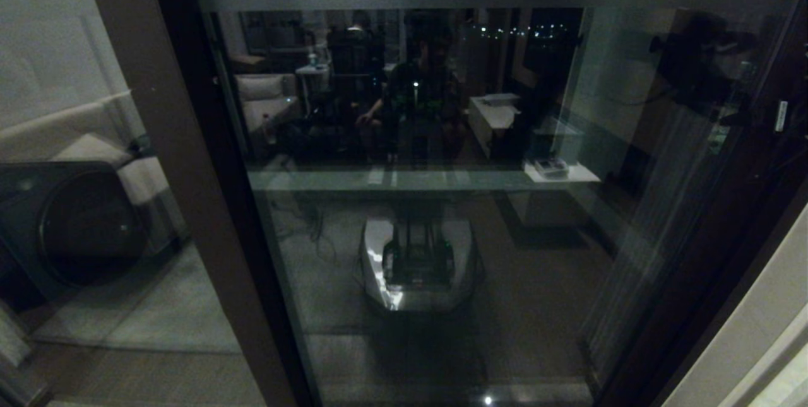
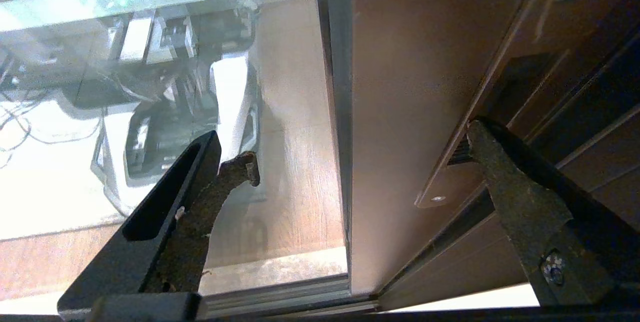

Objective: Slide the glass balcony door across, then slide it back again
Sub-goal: Open the slid door

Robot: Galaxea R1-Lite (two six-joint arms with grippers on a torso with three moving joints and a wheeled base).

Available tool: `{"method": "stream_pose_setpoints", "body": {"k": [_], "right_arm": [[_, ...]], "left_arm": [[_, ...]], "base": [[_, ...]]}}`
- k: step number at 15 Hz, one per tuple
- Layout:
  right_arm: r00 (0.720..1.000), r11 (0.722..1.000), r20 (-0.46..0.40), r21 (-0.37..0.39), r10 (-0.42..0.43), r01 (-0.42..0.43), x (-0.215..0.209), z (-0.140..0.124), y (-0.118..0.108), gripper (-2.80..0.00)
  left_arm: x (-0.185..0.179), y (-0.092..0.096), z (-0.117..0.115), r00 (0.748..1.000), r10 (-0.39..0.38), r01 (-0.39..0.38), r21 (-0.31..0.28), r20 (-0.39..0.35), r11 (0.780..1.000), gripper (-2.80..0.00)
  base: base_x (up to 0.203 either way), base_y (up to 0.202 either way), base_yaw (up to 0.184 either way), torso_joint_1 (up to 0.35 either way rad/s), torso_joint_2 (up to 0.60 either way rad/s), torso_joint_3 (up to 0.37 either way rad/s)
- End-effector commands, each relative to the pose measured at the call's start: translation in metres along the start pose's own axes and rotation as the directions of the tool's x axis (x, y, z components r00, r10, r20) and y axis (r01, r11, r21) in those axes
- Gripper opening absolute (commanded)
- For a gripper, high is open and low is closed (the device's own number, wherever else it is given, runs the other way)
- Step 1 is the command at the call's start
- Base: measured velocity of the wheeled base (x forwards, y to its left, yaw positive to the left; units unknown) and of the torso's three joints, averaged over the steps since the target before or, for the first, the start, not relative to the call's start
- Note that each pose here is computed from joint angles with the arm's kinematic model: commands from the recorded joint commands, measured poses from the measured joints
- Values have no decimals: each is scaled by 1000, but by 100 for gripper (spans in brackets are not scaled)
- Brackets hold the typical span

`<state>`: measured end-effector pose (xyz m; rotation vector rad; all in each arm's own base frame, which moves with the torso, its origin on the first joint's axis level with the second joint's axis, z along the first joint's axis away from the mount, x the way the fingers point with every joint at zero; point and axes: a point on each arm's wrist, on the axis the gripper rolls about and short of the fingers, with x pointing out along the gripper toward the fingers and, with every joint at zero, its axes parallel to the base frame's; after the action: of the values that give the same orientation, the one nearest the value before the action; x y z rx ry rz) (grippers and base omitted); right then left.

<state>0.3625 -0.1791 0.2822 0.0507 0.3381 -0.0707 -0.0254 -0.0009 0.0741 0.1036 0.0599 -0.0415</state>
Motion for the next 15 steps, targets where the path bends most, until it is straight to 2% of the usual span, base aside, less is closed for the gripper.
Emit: {"method": "stream_pose_setpoints", "body": {"k": [1,15], "right_arm": [[1000,1000,-5,-1,13,-13,-1,-1,3,0],[999,999,-25,-4,48,-48,-3,-4,18,0]], "left_arm": [[0,0,0,1000,0,0,1,-1,1000,-280],[0,0,0,1000,0,0,1,0,1000,-280]], "base": [[0,0,0,0,0,0],[0,0,0,0,0,0]]}}
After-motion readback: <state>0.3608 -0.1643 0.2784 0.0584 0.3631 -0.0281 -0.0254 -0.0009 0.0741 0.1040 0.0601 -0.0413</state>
